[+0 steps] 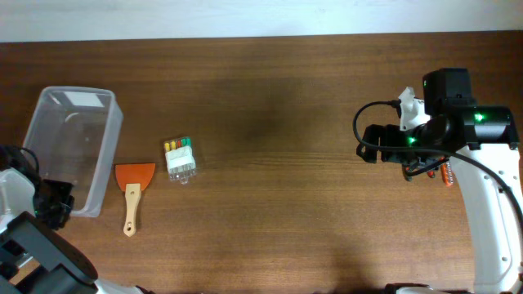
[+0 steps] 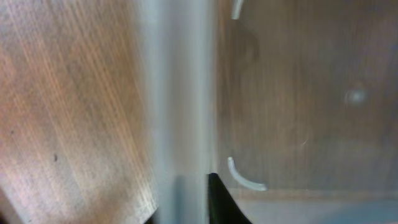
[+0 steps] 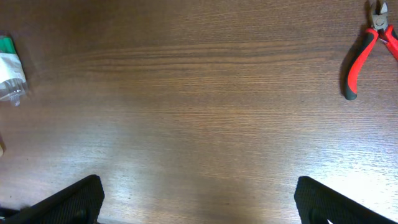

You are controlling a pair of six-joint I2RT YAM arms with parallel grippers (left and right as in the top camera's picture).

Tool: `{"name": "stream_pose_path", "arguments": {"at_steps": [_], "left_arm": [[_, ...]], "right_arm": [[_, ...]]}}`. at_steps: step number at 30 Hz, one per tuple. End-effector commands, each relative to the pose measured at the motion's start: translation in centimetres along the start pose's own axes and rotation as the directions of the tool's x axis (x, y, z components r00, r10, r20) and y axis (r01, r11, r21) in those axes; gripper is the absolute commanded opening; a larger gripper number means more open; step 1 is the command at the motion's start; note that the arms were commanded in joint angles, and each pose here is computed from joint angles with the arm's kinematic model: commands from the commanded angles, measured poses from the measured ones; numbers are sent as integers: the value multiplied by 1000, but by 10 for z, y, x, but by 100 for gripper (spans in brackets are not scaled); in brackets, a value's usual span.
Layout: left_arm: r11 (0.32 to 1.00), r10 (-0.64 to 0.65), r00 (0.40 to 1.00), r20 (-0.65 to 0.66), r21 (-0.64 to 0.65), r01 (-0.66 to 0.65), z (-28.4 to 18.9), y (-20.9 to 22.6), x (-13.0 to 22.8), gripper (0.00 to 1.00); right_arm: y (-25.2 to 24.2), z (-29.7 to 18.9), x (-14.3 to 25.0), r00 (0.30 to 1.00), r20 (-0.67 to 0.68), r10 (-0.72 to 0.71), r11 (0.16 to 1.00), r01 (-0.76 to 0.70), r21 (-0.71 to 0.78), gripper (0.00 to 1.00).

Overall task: Pack container
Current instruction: 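Reach the left gripper to the clear container's rim and grasp it, then lift and carry the clear container with the left gripper to table center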

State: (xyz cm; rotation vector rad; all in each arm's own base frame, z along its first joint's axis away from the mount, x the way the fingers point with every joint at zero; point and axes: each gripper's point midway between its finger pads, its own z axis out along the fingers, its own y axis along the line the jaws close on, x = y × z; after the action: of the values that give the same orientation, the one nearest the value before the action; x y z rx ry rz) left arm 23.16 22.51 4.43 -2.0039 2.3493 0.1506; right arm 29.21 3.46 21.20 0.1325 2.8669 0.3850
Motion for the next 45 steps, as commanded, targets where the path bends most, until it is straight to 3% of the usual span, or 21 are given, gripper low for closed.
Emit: {"name": "stream_pose_path", "arguments": {"at_steps": [1,5,11,16,22,26,32,37,40,45], "left_arm": [[1000,6,1000,-2,-6,-6,0,0,-3,10],[1000,5,1000,0,-5,-5,0,0,-3,2],[1000,5,1000,-14,30,-5,-3,-7,-2,2],[991,30,999,12,133,-32,-27,-27,-12,2],[935,168,978,125,295,-198,-85,-68,-19,2],[865,303,920,249,334,-375,-128,-96,-4,2],[687,510,774,375,363,-629,-177,-141,69,2],[414,738,533,414,346,-842,-189,-165,162,2],[216,840,336,426,306,-927,-187,-169,220,2],[72,902,165,399,238,-969,-173,-167,269,2]], "right_arm": [[2,-4,-5,1000,18,-22,1000,22,7,99],[2,-4,-5,1000,18,-22,1000,22,7,99],[1,-5,-5,998,18,-57,998,57,11,99],[-7,-5,-3,998,9,-65,996,65,57,99],[-17,-11,-8,997,41,-70,990,64,126,99],[-31,-32,-18,991,136,-4,978,-25,205,99],[-47,-67,-22,975,216,61,971,-109,215,99],[-72,-86,-12,956,231,181,945,-234,230,99],[-90,-93,-6,939,241,244,922,-302,241,99],[-95,-95,-3,940,236,249,919,-306,249,99]]}}
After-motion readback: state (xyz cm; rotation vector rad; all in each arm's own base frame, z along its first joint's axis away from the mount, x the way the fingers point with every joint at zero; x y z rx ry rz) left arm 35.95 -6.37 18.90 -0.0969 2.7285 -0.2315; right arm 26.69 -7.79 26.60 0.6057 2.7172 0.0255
